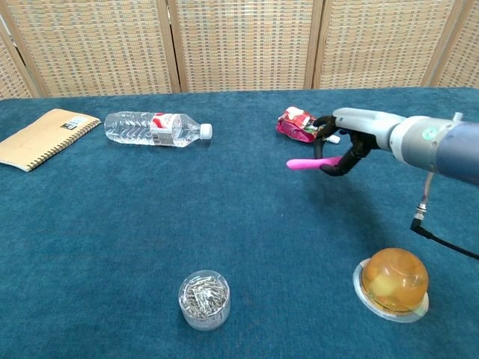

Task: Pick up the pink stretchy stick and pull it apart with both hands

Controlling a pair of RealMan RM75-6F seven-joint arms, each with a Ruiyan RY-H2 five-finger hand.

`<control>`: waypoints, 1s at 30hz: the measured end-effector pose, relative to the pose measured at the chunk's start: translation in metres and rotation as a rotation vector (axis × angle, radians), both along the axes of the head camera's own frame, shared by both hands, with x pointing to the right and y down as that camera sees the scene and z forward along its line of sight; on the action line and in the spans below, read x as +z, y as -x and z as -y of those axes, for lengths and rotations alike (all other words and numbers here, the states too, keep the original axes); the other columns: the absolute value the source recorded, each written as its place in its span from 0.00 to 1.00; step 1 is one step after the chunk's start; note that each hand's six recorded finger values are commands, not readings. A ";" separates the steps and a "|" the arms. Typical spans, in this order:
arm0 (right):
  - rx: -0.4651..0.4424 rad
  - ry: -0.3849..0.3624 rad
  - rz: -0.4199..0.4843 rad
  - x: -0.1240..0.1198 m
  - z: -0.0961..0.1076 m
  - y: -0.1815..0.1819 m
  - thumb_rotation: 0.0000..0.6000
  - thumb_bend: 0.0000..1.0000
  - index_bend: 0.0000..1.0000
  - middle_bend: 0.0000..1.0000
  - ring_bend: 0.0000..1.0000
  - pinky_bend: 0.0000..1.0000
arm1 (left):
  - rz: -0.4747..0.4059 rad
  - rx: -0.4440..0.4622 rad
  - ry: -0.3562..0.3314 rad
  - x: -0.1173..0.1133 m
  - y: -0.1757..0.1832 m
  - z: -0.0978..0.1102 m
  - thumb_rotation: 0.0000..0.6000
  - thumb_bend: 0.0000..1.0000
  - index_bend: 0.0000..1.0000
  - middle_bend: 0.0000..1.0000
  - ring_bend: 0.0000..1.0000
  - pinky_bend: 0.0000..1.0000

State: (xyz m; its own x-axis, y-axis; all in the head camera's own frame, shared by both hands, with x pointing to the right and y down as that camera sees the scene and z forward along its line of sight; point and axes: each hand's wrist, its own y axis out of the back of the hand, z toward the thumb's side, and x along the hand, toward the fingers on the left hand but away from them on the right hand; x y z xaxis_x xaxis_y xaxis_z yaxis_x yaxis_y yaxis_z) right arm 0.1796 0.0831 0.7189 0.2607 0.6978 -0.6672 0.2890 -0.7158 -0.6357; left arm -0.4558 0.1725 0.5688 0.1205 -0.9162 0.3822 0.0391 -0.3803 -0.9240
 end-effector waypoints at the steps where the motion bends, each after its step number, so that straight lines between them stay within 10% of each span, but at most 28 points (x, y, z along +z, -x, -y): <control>1: 0.003 0.008 0.010 -0.002 0.002 0.005 1.00 0.60 0.66 0.07 0.00 0.00 | -0.010 0.025 -0.007 0.000 -0.005 0.007 1.00 0.00 0.00 0.00 0.00 0.00; 15: 0.123 0.161 0.150 -0.018 0.020 0.086 1.00 0.60 0.66 0.08 0.00 0.00 | -0.107 0.308 -0.105 0.011 -0.085 0.088 1.00 0.00 0.10 0.00 0.00 0.00; 30: 0.203 0.236 0.230 -0.021 0.011 0.114 1.00 0.60 0.67 0.09 0.00 0.00 | -0.318 0.465 -0.061 0.075 -0.205 0.100 1.00 0.05 0.35 0.00 0.00 0.00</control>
State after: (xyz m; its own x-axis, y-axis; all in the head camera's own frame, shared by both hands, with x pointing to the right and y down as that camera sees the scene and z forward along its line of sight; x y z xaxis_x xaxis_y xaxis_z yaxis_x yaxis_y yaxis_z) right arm 0.0661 0.0717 0.6977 0.2945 0.5853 -0.7555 0.5563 -0.7478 -0.3625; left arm -0.2504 0.0723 0.6436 0.6174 -0.7584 0.2089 -0.0938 -0.3346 -0.9377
